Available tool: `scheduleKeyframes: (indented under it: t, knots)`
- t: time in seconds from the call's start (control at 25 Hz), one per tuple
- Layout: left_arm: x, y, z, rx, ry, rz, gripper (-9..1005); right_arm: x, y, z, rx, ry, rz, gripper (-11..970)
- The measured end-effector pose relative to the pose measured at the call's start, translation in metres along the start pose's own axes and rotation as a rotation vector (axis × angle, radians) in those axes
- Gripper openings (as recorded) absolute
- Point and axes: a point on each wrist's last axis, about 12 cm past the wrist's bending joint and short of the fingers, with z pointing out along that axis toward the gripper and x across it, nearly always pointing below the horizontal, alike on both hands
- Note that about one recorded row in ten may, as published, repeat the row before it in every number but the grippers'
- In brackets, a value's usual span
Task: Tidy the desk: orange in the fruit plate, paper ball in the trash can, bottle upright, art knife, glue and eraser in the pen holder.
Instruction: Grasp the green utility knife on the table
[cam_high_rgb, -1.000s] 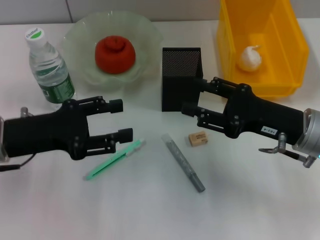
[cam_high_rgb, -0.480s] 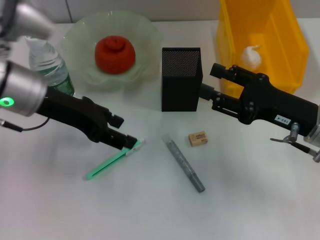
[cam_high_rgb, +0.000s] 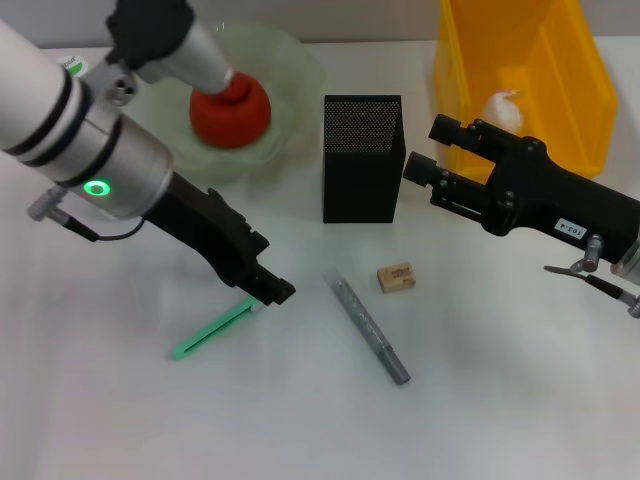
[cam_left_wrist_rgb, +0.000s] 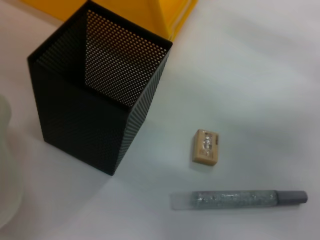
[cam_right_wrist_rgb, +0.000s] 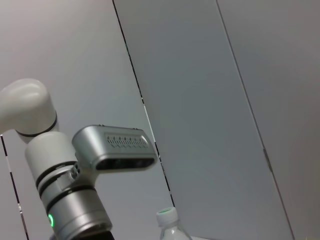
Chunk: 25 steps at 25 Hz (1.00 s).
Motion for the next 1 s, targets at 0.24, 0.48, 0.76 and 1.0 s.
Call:
scheduleKeyframes:
  t: [0.24,0.48,0.76,1.0]
  knots:
    - [-0.010,-0.007,0.014,-0.035,0.050,0.027,723,-0.002,-0.001,0.004,-0.008,0.000,-0.006,692]
    - [-0.017,-0.010,0.025,-0.079,0.072,0.024,723,-0.002,-0.001,0.005,-0.008,0.000,-0.007,693]
    - [-0.015,-0.014,0.045,-0.103,0.112,0.025,723,0.001,0.000,0.004,-0.004,0.003,0.007,693]
    - [-0.010,-0.010,0.049,-0.110,0.122,0.003,722,0.001,0.000,0.004,-0.004,0.003,0.009,693]
